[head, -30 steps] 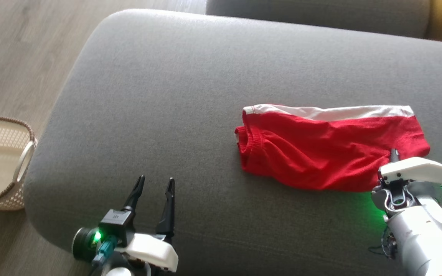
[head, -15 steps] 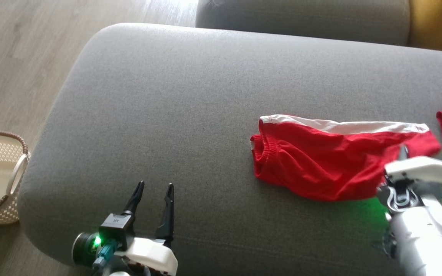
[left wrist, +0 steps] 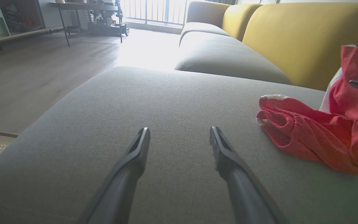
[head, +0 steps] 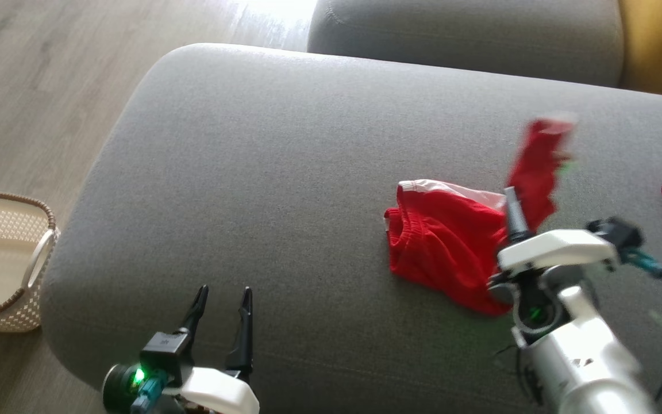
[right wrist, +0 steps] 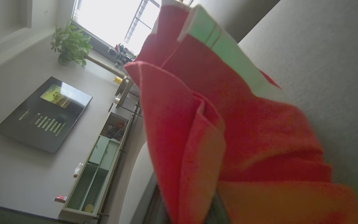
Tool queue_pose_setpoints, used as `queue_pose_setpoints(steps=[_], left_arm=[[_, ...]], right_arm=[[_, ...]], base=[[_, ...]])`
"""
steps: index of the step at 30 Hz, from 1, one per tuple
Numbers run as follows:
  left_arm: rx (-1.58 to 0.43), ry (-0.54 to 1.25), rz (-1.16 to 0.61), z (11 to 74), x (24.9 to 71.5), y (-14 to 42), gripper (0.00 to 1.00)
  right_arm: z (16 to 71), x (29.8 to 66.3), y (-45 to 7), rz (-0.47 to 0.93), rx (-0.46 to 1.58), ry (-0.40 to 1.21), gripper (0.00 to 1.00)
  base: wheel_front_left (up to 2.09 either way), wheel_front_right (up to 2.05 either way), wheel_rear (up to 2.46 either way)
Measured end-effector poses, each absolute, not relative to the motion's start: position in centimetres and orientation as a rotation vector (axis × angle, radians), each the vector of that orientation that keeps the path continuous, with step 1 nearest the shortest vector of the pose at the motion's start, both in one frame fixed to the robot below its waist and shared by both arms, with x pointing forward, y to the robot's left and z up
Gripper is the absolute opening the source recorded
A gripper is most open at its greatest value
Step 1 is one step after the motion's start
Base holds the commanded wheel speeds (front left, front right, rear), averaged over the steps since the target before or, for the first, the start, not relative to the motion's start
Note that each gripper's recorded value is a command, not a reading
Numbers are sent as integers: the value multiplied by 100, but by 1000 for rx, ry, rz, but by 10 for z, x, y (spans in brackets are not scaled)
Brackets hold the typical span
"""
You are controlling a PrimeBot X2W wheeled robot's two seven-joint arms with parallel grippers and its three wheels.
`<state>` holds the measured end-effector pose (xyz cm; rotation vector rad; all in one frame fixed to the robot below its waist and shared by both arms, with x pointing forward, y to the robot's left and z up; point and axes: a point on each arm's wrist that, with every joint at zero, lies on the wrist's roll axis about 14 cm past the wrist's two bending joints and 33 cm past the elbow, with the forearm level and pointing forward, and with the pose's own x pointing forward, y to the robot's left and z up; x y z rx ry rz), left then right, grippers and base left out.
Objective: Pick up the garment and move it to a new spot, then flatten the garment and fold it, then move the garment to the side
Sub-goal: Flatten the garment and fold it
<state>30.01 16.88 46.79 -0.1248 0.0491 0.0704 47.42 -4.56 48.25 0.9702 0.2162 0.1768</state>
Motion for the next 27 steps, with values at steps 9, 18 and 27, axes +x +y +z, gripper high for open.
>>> queue_pose_setpoints(steps=[9,18,27], left_arm=[[-126,60,102,464,294,176,100],[-126,81,134,458,289,184,100],[-126,89,135,456,288,183,100]], right_arm=[[478,445,21,383,933,317,0],[444,433,36,398,859,431,0],[459,436,46,455,836,387,100]], base=[[0,0,0],[0,0,0],[0,0,0]])
